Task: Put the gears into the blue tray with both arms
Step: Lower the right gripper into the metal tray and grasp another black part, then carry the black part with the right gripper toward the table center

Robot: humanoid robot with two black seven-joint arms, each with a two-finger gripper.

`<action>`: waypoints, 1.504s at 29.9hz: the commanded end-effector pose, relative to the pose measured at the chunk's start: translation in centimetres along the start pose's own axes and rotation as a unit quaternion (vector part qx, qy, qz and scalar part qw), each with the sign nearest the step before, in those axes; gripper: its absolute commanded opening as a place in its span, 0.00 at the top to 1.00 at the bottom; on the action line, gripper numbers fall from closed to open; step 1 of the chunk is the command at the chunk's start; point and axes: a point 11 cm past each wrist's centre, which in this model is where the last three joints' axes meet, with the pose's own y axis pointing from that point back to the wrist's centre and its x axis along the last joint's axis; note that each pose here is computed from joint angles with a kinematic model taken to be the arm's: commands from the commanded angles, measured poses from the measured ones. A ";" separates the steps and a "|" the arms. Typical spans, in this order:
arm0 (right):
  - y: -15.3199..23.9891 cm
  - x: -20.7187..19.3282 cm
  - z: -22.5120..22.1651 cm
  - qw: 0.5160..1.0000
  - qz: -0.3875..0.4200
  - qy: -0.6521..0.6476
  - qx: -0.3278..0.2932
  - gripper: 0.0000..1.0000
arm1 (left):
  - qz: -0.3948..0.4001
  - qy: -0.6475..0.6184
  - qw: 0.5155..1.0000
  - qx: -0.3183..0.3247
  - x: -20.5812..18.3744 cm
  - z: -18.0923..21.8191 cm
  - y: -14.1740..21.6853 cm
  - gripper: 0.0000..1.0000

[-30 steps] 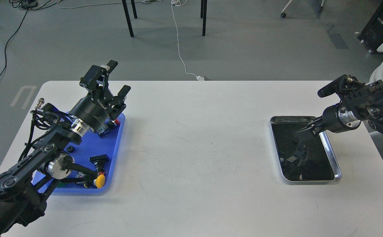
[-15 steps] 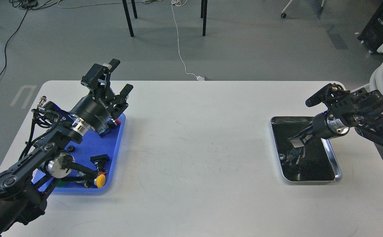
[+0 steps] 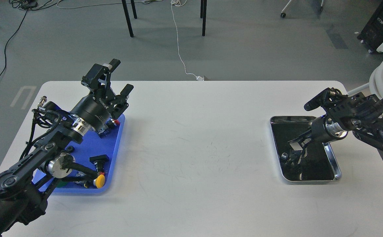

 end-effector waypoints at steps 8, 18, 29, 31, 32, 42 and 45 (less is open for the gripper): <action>-0.6 -0.1 -0.3 1.000 0.010 0.003 0.003 0.62 | 0.000 0.001 1.000 0.001 -0.1 -0.1 0.0 0.02; -1.2 0.2 -1.2 1.000 0.009 0.008 0.012 0.85 | 0.001 0.002 1.000 0.000 -0.1 -0.1 0.0 0.02; -0.3 1.1 -1.1 1.000 0.020 0.010 0.015 0.85 | 0.000 0.001 1.000 0.000 0.0 0.0 0.0 0.02; 0.6 1.5 -0.7 1.000 0.027 0.009 0.013 0.85 | -0.001 0.001 1.000 0.000 0.0 0.1 -0.1 0.02; 1.0 1.9 -0.7 0.999 0.031 0.011 0.014 0.85 | -0.002 0.000 1.000 -0.002 -0.1 0.1 -0.2 0.02; 4.8 8.2 -3.5 0.994 0.085 0.044 0.048 0.85 | -0.003 0.001 1.000 -0.003 -0.2 0.2 -0.4 0.02; 4.4 9.9 -6.2 0.991 0.098 0.039 0.083 0.85 | -0.003 0.001 1.000 -0.003 -0.2 0.2 -0.4 0.02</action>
